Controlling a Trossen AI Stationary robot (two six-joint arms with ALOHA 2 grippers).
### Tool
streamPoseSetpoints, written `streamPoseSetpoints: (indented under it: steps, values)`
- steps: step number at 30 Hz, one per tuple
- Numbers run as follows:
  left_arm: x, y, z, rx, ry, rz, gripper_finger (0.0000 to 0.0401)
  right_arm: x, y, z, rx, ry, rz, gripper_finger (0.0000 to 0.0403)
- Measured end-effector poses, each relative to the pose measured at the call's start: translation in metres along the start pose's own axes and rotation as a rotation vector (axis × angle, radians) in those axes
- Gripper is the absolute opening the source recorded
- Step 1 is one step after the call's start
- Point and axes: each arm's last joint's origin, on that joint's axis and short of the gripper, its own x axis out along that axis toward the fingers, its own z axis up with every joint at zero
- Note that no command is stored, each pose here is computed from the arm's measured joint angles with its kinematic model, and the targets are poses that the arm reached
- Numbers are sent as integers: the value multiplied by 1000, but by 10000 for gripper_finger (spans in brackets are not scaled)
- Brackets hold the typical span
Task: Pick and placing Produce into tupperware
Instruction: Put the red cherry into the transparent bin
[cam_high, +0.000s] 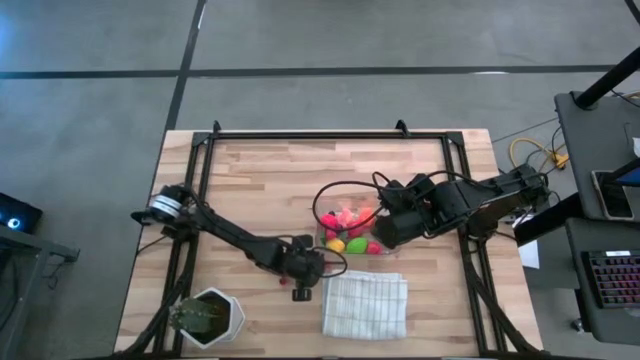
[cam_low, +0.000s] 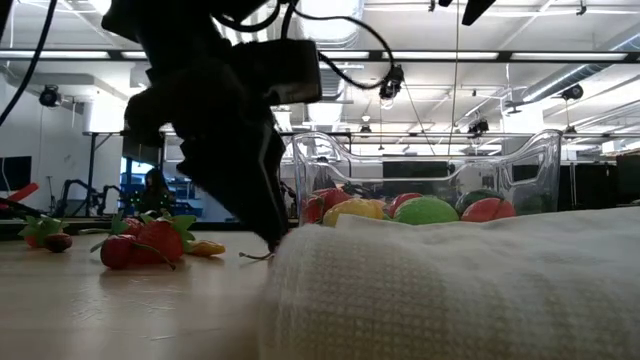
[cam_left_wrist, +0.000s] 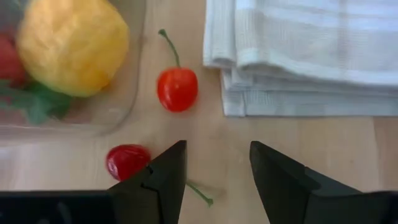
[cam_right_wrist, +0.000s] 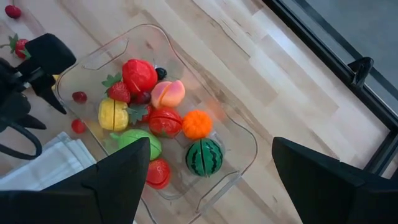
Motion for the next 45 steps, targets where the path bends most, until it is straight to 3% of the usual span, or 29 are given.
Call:
streamPoseSetpoints:
  steps: [9, 22, 39, 45]
  values:
    - [-1, 5, 12, -27, -107, 14, 161, 0, 0, 0, -1, 0, -1, 329]
    - [9, 25, 19, -10, -141, 50, 161, 0, 0, 0, -2, 1, -3, 329]
    - [1, 15, 19, 6, -154, 28, 161, 1, -2, -2, -15, 17, -27, 329]
    - [12, 12, 14, 20, -134, 45, 161, 1, -2, -2, -13, 18, -29, 329]
